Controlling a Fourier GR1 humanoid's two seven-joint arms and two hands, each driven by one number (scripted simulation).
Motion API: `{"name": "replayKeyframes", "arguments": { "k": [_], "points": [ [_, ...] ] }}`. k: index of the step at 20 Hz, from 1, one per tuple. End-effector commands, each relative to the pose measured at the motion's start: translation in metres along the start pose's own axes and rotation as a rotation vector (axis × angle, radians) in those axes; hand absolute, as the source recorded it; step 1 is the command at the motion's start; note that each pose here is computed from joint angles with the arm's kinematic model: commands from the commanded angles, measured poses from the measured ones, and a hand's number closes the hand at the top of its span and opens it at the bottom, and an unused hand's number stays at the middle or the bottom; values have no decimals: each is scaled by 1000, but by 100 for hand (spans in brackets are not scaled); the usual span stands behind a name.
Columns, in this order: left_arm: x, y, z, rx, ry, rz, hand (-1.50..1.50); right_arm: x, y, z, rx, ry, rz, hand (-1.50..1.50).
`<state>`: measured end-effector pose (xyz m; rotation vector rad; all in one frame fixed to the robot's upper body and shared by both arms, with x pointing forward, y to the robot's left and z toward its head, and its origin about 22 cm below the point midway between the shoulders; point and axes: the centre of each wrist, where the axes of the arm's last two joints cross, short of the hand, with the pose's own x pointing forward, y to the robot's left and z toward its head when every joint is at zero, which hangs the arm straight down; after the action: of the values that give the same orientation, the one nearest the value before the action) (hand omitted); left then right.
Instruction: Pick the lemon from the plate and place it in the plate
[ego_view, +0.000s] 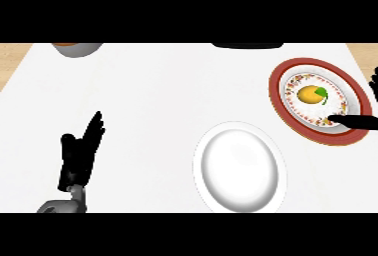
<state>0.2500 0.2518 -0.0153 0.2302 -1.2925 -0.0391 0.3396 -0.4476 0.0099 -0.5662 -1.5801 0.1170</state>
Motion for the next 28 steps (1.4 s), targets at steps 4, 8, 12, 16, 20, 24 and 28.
{"name": "replayKeyframes", "arguments": {
  "k": [4,8,12,16,20,24,28],
  "points": [
    [2,-17,13,-4,13,-19,0,-2,-30,5,-16,37,38,-150],
    [0,-4,15,9,-17,-11,0,-12,-32,14,-58,38,62,-150],
    [5,-3,12,-14,-16,10,0,-15,-32,17,-73,62,72,-150],
    [14,-24,1,-11,-11,11,0,-16,-67,26,-114,37,37,-150],
    [5,-3,-1,8,-11,-7,0,-17,-73,28,-149,30,53,-150],
    [8,-15,-2,-1,-5,-9,0,-29,-77,42,-211,79,71,-150],
    [10,-6,-7,-18,-16,15,0,-40,-80,55,-230,86,81,-150]
  ]
}}
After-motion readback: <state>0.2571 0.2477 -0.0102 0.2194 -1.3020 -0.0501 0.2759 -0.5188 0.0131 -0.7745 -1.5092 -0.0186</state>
